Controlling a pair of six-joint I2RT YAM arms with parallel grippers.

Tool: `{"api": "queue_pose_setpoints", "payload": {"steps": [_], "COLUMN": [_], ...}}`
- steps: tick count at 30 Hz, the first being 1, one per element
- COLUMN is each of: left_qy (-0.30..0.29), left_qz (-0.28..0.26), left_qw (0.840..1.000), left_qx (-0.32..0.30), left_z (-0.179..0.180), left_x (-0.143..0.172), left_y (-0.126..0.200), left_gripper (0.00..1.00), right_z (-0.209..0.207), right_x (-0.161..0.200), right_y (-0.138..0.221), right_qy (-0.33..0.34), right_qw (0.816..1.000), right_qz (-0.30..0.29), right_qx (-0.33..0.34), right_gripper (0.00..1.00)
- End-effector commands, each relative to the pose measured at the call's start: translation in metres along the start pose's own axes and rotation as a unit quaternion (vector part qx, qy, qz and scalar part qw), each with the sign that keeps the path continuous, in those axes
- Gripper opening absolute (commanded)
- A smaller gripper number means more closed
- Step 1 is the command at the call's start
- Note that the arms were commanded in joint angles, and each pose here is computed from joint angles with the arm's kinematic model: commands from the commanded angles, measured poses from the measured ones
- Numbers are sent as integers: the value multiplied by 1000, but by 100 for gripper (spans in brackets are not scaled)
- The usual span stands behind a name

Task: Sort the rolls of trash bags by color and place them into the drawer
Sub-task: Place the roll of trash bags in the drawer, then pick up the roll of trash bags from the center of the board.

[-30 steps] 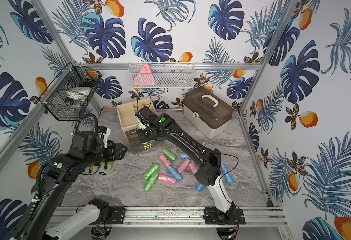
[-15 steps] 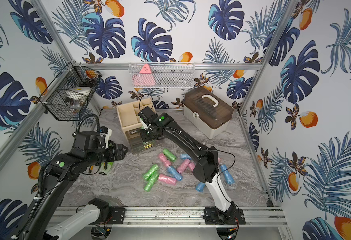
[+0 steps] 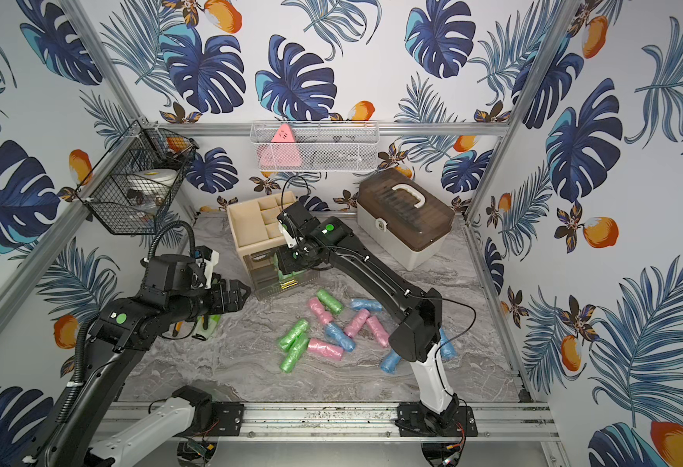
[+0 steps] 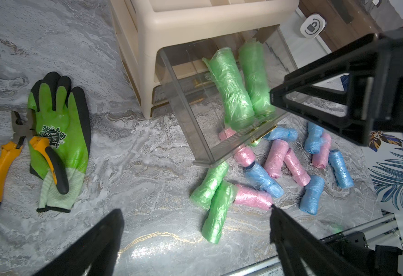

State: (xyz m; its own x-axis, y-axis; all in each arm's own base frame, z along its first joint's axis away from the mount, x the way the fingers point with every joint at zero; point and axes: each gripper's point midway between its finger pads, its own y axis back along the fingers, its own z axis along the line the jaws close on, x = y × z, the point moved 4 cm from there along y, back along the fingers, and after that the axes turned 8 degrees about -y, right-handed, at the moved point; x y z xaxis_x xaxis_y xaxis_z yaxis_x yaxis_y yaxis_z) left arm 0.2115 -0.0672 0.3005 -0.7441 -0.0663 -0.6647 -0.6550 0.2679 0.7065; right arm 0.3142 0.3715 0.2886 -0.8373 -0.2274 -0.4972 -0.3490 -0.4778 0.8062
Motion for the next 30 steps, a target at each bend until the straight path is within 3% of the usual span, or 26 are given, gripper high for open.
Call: {"api": "queue_pose_setpoints", "payload": {"steps": [1,6,10,16,30], "left_qy": [0,5,14,26,36], "left_qz": [-2,2,0,6,-11], "left_qw": [1000,1000,997,995,997], "left_qx": [10,31,71,93,73], "left_z": [-2,-7,-17,-23,-15], "left_x": [-1,0,-2,-8,-8], "left_y": [-2,-7,-14,-23,-19], "left_gripper": [98,96,96,97,98], "right_z": [-6,-37,-82,-132,-146], "right_x": [-9,2,19,58,89], "right_y": [23,48,51,7,-96], "right_qy": [10,1,-44,-85,-90], "right_qw": [999,997,996,996,989], "right_qz": [-47,-68,-62,4,117], "right_qx": [8,39,41,27,7], "right_gripper": [57,52,48,48,51]}}
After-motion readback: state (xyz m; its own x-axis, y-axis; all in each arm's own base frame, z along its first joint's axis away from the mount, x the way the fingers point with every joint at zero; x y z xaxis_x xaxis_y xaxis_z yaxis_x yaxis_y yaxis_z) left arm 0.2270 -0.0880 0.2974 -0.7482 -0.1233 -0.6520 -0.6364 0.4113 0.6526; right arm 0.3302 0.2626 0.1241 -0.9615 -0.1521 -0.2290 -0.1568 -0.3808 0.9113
